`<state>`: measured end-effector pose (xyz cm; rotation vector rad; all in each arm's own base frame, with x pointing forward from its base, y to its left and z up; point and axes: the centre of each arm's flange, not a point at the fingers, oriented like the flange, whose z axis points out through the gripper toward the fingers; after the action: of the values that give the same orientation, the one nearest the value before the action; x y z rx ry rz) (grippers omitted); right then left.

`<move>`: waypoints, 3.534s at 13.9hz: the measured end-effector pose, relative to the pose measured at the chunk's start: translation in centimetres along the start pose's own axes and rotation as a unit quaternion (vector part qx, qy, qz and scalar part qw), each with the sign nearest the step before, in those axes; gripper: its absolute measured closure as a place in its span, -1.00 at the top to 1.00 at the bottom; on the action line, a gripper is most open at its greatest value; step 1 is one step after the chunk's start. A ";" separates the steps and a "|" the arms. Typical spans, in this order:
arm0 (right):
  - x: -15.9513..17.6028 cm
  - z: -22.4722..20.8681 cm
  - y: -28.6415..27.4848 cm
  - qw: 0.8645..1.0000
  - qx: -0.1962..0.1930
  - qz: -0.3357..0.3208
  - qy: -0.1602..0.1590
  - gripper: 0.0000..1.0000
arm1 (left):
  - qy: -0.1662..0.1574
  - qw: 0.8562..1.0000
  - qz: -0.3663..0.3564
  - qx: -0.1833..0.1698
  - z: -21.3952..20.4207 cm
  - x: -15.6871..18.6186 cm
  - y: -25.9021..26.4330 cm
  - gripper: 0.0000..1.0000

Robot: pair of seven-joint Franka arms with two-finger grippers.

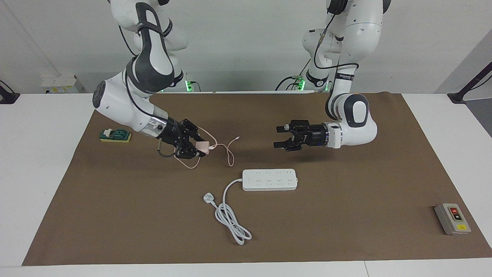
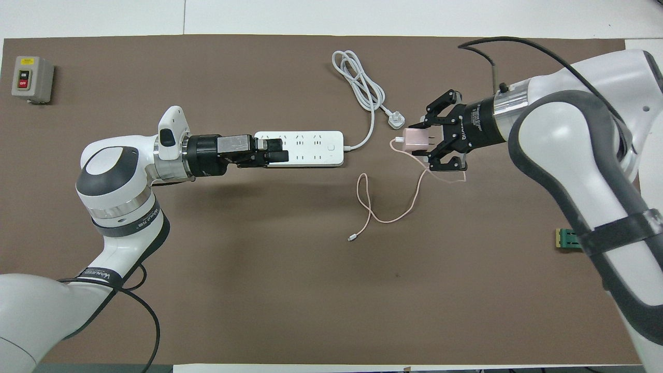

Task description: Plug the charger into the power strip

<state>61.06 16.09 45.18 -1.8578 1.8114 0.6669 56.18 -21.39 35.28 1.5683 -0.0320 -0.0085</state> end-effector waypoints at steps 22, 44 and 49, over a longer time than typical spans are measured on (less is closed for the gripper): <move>-13.2 10.1 3.8 1.000 0.028 -0.010 0.006 0.00 | 0.005 1.000 -0.022 -0.007 1.3 -0.9 -1.0 0.97; -13.1 10.2 3.9 0.999 0.027 -0.017 0.016 0.00 | -0.005 1.000 -0.025 -0.001 4.9 -2.1 -1.1 0.97; -13.1 10.2 3.8 0.999 0.028 -0.017 0.016 0.00 | -0.005 1.000 -0.024 -0.002 5.1 -2.2 -1.1 0.93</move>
<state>56.74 32.55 45.55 -1.8691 1.7956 0.5725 53.90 -26.48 34.18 1.5650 -0.0010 -0.0540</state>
